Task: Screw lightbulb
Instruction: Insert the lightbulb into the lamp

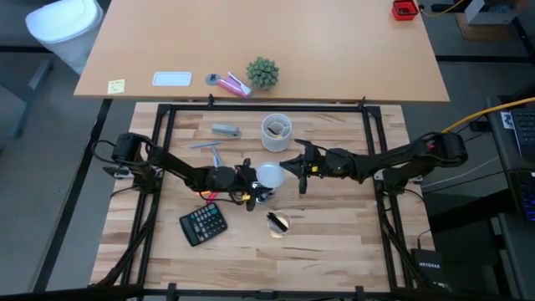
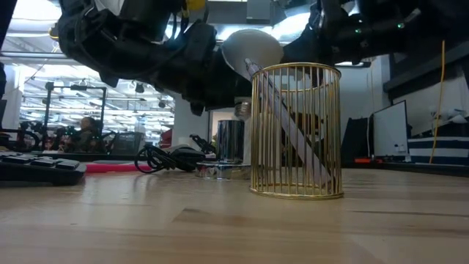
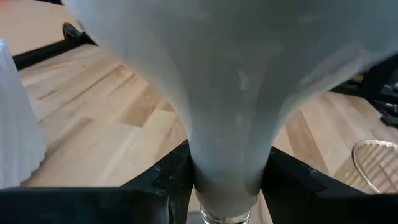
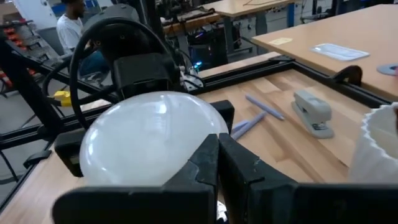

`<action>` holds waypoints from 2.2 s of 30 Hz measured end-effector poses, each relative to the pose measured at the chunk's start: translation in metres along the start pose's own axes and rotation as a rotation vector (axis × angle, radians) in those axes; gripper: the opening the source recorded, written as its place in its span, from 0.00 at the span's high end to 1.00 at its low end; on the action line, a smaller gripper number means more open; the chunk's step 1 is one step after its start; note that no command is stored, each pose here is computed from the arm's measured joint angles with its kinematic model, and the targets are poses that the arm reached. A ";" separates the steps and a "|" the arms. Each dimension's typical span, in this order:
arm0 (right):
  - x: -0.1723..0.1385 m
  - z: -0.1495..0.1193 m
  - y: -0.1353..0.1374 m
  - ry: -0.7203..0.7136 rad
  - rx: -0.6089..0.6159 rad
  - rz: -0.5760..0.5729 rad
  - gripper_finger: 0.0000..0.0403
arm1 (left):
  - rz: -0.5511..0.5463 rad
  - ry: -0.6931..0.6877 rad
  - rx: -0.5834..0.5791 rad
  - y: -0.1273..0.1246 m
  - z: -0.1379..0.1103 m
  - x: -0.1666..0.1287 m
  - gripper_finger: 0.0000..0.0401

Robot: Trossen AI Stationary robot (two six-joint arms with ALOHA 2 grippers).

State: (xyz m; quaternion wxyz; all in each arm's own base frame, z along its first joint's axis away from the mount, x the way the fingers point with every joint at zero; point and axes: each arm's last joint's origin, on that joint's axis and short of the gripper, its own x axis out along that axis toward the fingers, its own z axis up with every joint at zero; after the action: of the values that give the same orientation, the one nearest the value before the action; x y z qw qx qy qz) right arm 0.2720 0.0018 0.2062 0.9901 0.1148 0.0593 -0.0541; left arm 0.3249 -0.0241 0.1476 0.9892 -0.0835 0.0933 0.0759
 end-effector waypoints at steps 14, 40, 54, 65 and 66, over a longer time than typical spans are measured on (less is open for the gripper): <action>0.008 0.010 0.004 -0.018 -0.006 0.034 0.97 | 0.013 0.003 0.057 0.000 0.006 -0.004 0.62; 0.008 0.010 0.005 -0.026 -0.006 0.041 0.97 | 0.073 -0.069 -0.026 -0.001 0.001 -0.055 0.62; 0.008 0.010 0.004 -0.026 -0.007 0.025 0.97 | 0.040 -0.231 -0.031 -0.001 -0.023 -0.038 0.62; 0.008 0.010 0.004 -0.025 -0.007 0.023 0.97 | 0.044 -0.213 -0.003 -0.004 -0.036 -0.020 0.62; 0.008 0.010 0.004 -0.025 -0.007 0.023 0.97 | 0.045 -0.210 -0.002 -0.003 -0.037 -0.019 0.62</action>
State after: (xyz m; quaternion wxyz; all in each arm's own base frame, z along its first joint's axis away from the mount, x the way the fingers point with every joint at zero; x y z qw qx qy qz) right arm 0.2809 0.0026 0.2159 0.9917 0.1113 0.0460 -0.0440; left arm 0.3004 -0.0366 0.1165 0.9915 -0.0738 -0.0089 0.1067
